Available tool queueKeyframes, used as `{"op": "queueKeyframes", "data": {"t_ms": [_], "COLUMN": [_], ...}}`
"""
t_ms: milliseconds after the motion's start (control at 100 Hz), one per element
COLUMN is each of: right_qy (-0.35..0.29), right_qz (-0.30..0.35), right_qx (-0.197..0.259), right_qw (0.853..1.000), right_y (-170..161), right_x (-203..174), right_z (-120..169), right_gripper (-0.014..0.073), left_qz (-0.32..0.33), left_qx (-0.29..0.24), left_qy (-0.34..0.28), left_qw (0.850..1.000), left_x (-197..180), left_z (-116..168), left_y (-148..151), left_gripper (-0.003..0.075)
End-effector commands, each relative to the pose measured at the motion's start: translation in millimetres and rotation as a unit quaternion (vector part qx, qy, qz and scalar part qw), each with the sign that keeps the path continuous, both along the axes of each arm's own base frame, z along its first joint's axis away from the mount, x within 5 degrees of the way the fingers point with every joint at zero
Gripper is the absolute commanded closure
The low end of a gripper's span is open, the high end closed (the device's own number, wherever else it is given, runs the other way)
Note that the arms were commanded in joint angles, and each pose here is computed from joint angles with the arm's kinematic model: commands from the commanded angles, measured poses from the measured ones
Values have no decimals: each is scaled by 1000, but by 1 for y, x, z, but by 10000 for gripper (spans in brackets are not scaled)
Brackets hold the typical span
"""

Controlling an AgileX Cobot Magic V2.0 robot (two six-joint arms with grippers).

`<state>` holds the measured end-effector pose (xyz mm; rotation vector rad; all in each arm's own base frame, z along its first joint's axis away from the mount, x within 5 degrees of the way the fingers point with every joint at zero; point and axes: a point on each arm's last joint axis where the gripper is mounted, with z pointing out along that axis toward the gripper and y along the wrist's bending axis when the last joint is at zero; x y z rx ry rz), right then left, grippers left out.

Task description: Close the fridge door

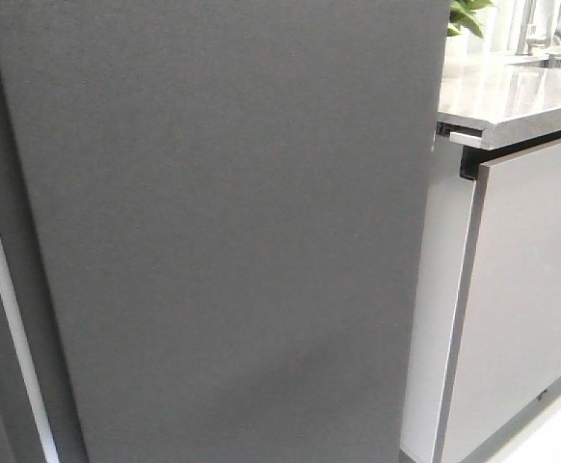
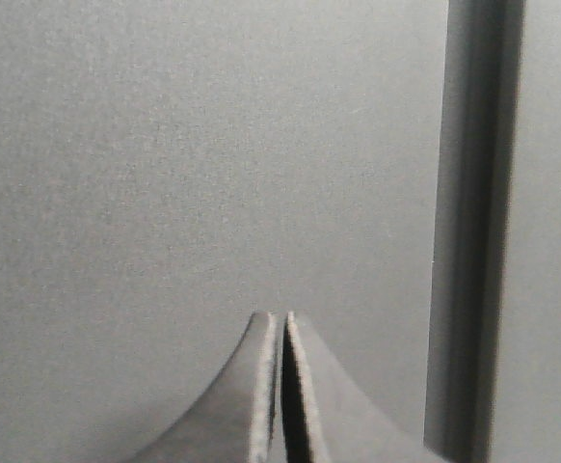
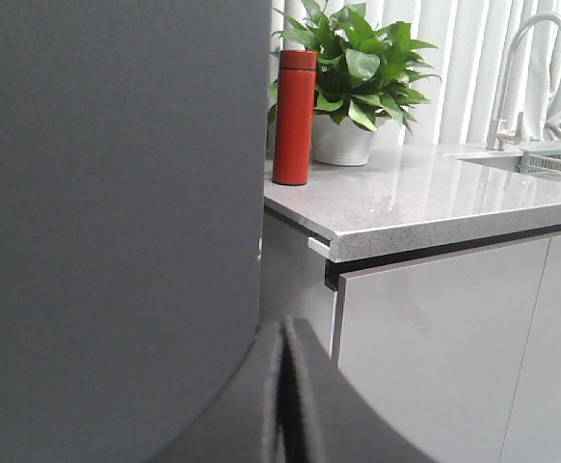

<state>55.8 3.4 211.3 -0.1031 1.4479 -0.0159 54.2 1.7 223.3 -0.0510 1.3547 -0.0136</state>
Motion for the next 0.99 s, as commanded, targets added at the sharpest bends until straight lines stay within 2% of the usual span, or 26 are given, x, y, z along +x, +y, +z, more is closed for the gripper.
{"op": "queueKeyframes", "data": {"t_ms": [0,980], "right_qy": [-27,-24], "right_qz": [-4,-4], "right_qx": [2,4], "right_qw": [1000,1000], "right_y": [-1,-1], "right_x": [-2,-1], "right_z": [0,-1], "right_gripper": [640,640], "left_qz": [0,0], "left_qx": [-4,-4], "left_qy": [-24,-24], "left_qw": [1000,1000], "left_x": [0,0], "left_z": [-5,-5], "left_y": [0,0], "left_gripper": [740,740]}}
